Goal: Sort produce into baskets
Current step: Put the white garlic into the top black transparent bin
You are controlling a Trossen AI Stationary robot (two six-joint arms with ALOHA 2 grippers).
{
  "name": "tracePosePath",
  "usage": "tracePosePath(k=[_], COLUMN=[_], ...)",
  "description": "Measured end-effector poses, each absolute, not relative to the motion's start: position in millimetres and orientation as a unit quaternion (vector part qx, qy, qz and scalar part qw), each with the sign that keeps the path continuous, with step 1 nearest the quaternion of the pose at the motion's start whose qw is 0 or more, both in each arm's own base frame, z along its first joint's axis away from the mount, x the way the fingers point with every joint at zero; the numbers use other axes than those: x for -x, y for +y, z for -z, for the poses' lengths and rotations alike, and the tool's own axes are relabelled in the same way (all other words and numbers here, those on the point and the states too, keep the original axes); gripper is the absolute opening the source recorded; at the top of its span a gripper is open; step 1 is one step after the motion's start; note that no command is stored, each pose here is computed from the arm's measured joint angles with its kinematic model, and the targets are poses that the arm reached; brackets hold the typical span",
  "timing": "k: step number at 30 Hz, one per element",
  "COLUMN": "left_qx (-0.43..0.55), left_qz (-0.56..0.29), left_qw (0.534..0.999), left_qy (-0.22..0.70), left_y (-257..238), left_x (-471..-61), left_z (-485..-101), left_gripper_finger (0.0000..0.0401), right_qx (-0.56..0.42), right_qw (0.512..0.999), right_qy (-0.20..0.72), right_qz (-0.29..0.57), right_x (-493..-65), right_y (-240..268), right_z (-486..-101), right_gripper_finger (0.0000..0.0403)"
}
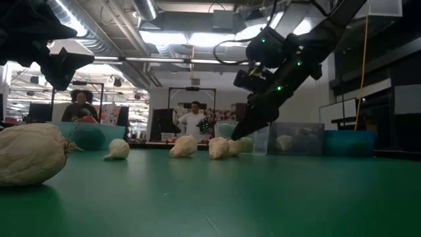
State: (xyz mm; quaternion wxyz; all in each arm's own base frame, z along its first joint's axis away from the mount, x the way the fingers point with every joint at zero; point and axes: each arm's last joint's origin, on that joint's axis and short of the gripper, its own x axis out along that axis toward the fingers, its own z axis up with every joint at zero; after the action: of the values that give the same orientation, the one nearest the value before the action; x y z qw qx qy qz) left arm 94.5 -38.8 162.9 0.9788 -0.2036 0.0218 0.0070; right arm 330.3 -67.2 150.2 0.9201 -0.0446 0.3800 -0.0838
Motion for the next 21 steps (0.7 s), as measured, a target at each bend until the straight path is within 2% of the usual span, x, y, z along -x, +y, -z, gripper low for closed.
tracePosePath(k=[16,21], left_qx=[0.195,0.195], left_qz=[-0.008,-0.010], left_qw=[0.981,0.981], left_qy=[0.022,0.021], left_y=[-38.7,-38.6], left_x=[-94.5,-94.5], left_z=[-162.9,-162.9], left_gripper_finger=[0.0240,0.0240], right_qx=[0.067,0.067], right_qw=[0.913,0.912], right_qy=[0.382,0.384], right_qz=[0.126,0.127], right_x=[-340.4,-340.1], right_y=[-71.8,-71.8], right_z=[-126.8,-126.3], right_gripper_finger=[0.0258,0.0228])
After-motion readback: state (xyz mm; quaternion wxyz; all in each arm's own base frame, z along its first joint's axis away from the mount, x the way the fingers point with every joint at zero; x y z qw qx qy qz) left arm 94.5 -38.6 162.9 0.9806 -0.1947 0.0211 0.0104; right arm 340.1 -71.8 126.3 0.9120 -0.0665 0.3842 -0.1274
